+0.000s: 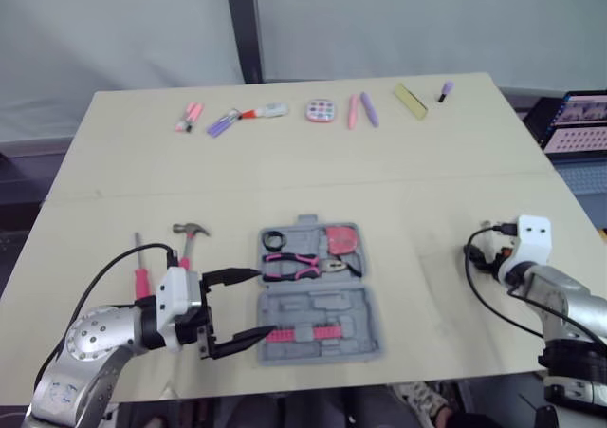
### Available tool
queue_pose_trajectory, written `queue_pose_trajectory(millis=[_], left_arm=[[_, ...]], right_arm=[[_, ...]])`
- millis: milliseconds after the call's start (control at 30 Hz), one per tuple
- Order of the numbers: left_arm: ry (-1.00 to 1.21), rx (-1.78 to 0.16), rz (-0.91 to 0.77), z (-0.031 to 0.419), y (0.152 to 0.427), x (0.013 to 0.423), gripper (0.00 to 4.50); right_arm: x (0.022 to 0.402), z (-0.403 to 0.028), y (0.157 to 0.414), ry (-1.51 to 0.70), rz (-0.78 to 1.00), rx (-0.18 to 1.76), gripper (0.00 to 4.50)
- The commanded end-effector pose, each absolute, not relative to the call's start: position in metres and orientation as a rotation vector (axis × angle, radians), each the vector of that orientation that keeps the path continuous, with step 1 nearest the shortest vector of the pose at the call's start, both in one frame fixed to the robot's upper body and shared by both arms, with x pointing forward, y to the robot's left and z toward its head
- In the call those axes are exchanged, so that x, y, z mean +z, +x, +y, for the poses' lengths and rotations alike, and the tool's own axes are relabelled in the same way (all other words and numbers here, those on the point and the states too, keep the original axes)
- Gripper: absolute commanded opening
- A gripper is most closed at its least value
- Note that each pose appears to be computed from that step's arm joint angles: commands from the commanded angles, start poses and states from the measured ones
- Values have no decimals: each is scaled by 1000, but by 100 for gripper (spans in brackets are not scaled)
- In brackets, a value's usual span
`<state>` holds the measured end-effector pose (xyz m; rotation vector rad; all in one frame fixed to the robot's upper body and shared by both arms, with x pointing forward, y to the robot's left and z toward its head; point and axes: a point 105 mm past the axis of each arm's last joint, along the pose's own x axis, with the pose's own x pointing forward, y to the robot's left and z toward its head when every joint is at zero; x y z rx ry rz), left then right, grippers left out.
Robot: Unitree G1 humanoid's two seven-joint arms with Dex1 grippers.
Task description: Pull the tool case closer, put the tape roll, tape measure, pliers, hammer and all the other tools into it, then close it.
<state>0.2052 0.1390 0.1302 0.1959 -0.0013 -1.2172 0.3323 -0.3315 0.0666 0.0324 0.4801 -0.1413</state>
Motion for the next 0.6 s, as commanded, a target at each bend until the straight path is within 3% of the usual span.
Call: queue_pose_trajectory(millis=[33,167,267,400,433,500,600], left_arm=[[211,-1221,-29,137,203,136,450],[210,-1221,-28,136,202,136,450],[210,-1221,-29,136,203,136,450],[211,-1219,-30,135,203,137,450],[210,-1219,-31,135,203,137,450],[210,-1219,-32,135,204,137,450],[208,-1218,-33,135,204,137,450]], right_arm=[[68,-333,332,22,473,-139,446],[67,-334,329,28,479,-144,446],[66,-334,328,29,480,-144,327],[66,-334,328,32,484,-144,122],[66,-334,328,33,485,-144,53],[65,-334,327,31,485,-146,4],[66,-333,328,33,485,-145,4]])
